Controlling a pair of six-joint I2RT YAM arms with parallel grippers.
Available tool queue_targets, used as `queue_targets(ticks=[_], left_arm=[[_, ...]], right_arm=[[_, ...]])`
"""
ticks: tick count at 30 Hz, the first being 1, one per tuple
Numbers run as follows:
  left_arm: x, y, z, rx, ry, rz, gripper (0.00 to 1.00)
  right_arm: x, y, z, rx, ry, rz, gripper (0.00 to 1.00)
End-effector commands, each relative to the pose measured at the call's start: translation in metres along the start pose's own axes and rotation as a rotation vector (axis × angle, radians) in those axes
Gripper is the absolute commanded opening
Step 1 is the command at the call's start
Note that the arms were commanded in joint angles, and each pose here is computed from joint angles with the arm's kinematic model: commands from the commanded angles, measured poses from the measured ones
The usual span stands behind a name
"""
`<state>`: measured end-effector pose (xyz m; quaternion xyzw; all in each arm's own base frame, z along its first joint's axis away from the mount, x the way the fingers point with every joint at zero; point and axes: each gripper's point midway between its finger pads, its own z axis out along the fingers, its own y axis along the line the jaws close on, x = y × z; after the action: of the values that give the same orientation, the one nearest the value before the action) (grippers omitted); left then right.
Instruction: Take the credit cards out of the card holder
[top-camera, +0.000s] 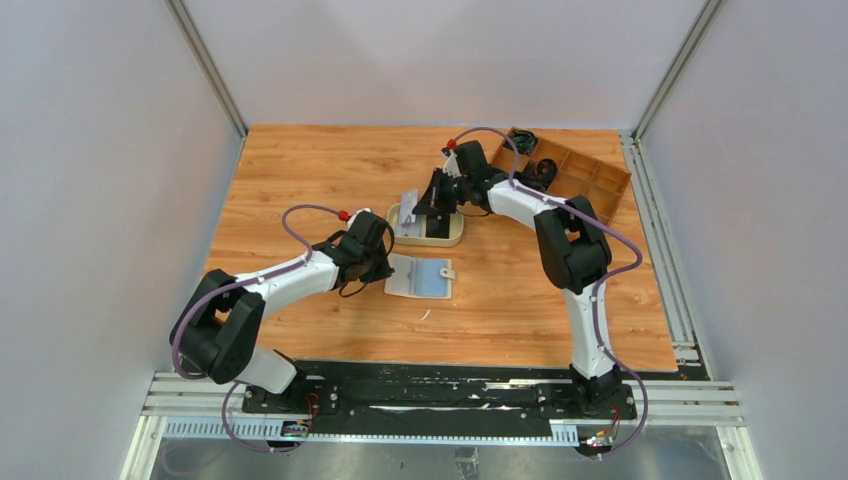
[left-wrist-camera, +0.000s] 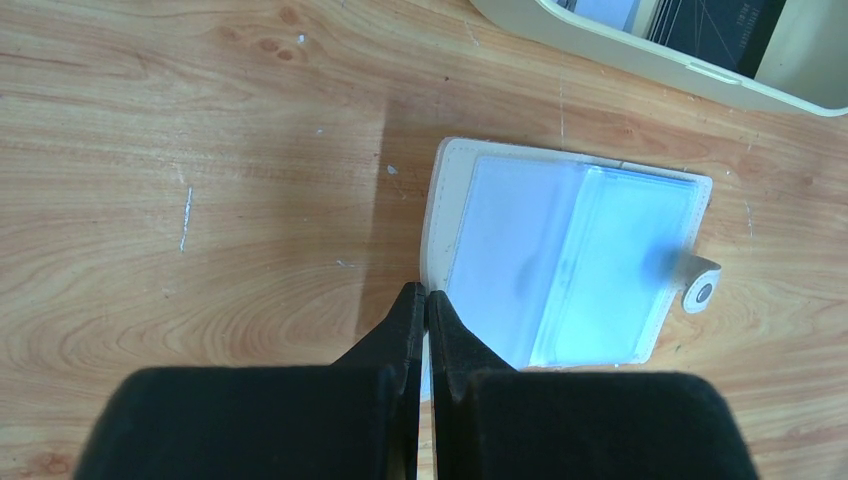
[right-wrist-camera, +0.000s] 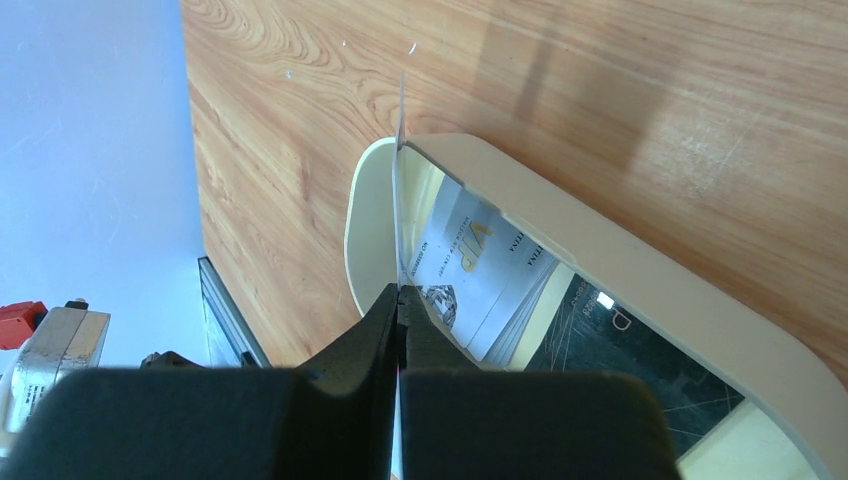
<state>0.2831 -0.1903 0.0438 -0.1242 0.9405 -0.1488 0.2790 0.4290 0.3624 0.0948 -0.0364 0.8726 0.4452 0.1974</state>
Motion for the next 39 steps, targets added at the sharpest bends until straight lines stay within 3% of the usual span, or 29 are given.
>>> queue_targets(ticks=[1, 15, 26, 33, 39], left_arm=[[-0.005, 0.000, -0.002, -0.006, -0.009, -0.005, 0.00], [-0.004, -0.001, 0.001, -0.015, 0.003, -0.003, 0.00], [-0.005, 0.000, -0.001, -0.016, -0.001, -0.005, 0.00], [-0.004, 0.001, -0.002, -0.018, -0.001, -0.007, 0.00], [-0.006, -0.001, -0.005, -0.008, -0.010, -0.008, 0.00]], right_arm=[[0.001, -0.003, 0.005, -0.023, 0.021, 0.029, 0.00], [0.045, -0.019, 0.013, -0.018, 0.083, 0.058, 0.00], [0.049, -0.014, 0.013, -0.026, 0.090, 0.047, 0.01], [0.044, -0.011, 0.005, 0.018, 0.091, 0.000, 0.34], [0.035, -0.006, -0.017, 0.133, 0.076, -0.098, 0.52]])
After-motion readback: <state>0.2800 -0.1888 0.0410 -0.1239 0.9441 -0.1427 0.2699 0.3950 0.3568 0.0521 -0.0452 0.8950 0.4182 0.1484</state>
